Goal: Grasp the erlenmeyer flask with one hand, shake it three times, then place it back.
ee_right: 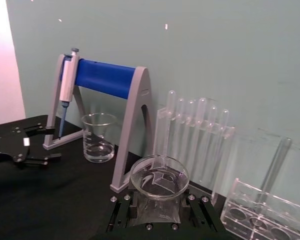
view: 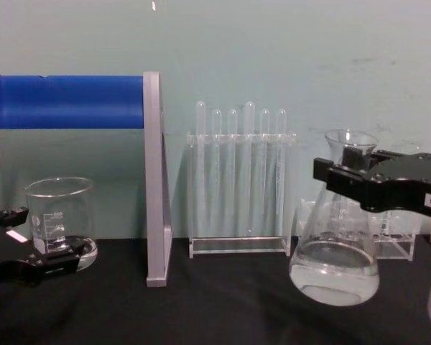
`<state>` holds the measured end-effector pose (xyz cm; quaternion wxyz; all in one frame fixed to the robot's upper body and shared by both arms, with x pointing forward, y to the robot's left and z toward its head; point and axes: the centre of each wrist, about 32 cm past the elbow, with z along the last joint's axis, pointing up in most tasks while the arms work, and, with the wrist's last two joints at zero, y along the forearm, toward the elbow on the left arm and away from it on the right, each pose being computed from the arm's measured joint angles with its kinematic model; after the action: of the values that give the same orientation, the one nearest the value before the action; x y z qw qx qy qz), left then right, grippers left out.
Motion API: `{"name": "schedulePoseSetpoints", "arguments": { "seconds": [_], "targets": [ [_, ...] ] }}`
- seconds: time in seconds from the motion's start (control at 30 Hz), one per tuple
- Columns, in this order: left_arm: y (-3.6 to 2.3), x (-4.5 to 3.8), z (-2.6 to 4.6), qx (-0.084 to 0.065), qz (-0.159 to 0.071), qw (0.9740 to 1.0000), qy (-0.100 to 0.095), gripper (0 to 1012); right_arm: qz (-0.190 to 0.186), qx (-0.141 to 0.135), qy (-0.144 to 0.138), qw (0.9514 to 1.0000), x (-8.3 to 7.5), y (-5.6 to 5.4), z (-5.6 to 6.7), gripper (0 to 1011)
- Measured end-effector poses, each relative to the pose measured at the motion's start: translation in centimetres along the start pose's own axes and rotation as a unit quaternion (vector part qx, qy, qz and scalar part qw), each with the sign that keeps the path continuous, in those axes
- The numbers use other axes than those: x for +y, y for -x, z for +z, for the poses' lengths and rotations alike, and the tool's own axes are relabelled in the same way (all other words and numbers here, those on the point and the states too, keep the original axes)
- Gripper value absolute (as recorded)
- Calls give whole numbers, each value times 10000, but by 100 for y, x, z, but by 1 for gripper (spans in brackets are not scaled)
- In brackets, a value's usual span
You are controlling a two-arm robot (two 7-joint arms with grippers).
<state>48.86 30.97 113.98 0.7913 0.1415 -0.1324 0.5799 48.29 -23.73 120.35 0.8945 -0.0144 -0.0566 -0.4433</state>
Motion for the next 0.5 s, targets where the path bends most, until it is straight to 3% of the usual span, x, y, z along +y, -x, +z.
{"name": "schedulePoseSetpoints", "arguments": {
  "seconds": [0.5],
  "targets": [
    [0,0,0,0,0,10000,0,1001,156,24,0,9999,-16,60,-2,450]
  ]
}}
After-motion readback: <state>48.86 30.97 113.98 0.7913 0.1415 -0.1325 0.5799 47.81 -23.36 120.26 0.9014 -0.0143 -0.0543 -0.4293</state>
